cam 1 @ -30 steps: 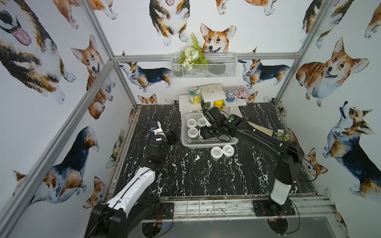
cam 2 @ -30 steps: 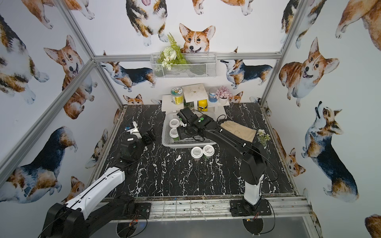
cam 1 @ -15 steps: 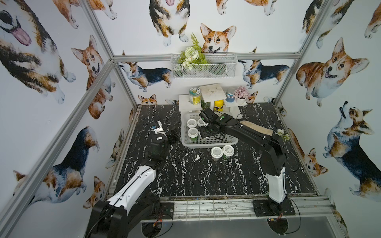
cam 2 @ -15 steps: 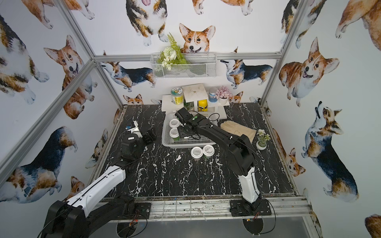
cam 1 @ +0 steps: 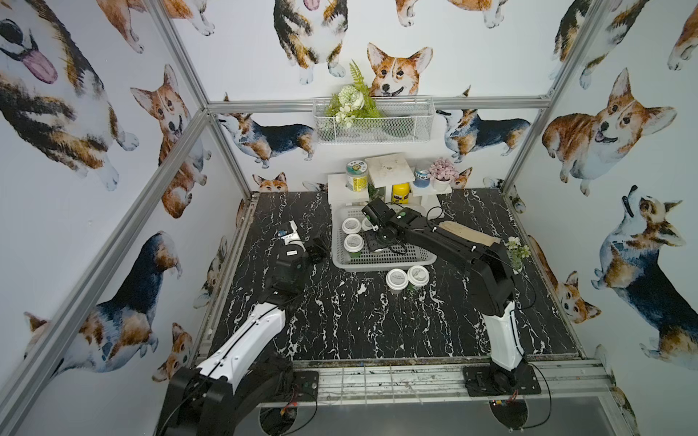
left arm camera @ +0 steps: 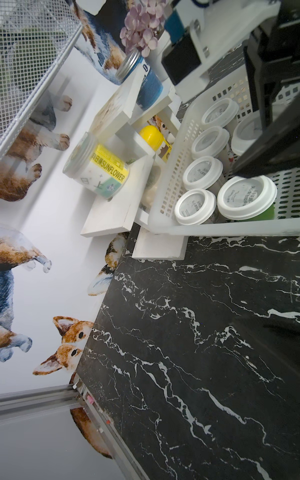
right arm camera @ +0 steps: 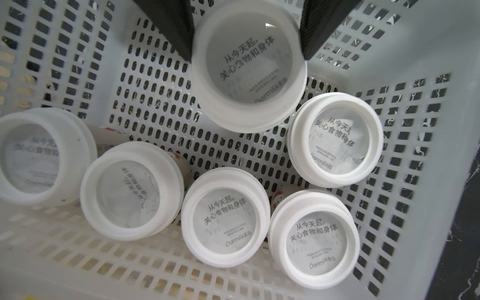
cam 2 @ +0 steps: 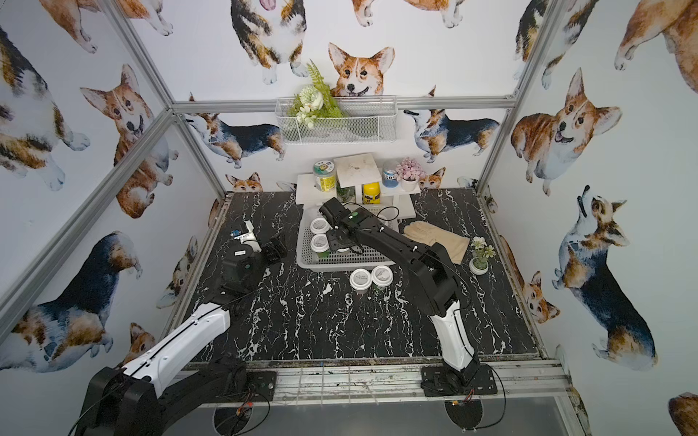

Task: Put the yogurt in the basket
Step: Place the yogurt in the basket.

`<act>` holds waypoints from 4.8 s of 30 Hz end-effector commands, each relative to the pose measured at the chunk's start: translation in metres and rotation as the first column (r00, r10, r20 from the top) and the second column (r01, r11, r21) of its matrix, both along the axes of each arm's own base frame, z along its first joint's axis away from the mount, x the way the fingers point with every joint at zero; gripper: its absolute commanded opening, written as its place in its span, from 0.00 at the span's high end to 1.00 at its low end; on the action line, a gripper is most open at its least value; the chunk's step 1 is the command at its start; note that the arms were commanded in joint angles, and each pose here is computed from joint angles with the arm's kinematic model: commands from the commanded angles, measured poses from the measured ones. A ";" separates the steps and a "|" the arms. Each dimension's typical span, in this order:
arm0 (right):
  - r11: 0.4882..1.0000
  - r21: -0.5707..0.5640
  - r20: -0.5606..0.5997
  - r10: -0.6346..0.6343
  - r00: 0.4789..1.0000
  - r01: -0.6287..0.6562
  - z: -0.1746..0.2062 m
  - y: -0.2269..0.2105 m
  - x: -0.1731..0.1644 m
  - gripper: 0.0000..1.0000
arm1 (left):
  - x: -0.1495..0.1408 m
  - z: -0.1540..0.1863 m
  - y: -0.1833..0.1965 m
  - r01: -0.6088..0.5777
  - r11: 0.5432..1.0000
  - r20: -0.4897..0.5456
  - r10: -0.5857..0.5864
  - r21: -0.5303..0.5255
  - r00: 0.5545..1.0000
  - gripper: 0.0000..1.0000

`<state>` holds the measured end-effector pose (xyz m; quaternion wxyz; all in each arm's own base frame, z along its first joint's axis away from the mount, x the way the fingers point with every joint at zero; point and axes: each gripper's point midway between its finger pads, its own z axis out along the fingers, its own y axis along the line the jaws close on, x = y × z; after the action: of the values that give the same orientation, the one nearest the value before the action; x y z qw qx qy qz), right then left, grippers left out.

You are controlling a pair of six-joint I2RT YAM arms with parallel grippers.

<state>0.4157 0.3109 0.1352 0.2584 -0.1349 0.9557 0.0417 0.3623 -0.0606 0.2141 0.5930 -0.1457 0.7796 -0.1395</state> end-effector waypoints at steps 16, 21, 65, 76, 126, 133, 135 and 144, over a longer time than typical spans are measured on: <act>1.000 -0.018 0.014 -0.005 1.000 0.006 -0.022 -0.002 0.024 0.35 | 0.001 0.008 -0.005 0.021 1.000 0.021 -0.020 -0.008 1.000 0.12; 1.000 -0.005 0.010 0.002 1.000 -0.002 -0.025 0.003 0.026 0.35 | -0.002 0.010 -0.003 0.013 1.000 0.030 -0.013 -0.004 0.999 0.12; 0.999 0.025 -0.019 0.041 0.999 -0.041 -0.038 0.026 0.021 0.36 | 0.000 0.008 -0.007 0.025 1.000 0.018 -0.025 0.003 1.000 0.12; 0.998 0.047 -0.030 0.050 0.998 -0.049 -0.040 0.031 0.019 0.36 | 0.000 0.007 -0.007 0.027 1.000 0.016 -0.027 0.003 1.000 0.12; 0.999 -0.040 -0.022 -0.020 1.000 0.019 -0.024 -0.005 0.016 0.17 | 0.000 0.008 -0.006 0.024 1.000 0.017 -0.024 0.006 1.000 0.12; 0.998 0.066 0.074 0.009 0.997 -0.014 0.030 0.000 0.009 0.12 | 0.001 0.009 -0.006 0.023 1.000 0.018 -0.023 0.008 1.000 0.12; 0.995 0.097 0.105 0.010 0.994 -0.020 0.046 -0.002 0.005 0.10 | 0.001 0.008 -0.007 0.024 1.000 0.017 -0.024 0.009 1.000 0.12; 0.993 0.115 0.058 -0.014 0.998 0.007 0.023 -0.020 0.001 0.11 | -0.001 0.008 -0.006 0.023 1.000 0.016 -0.023 0.010 1.000 0.12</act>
<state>0.4139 0.2882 0.1637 0.2953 -0.1205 0.9443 0.0807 0.3609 -0.0668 0.2167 0.5928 -0.1366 0.7803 -0.1455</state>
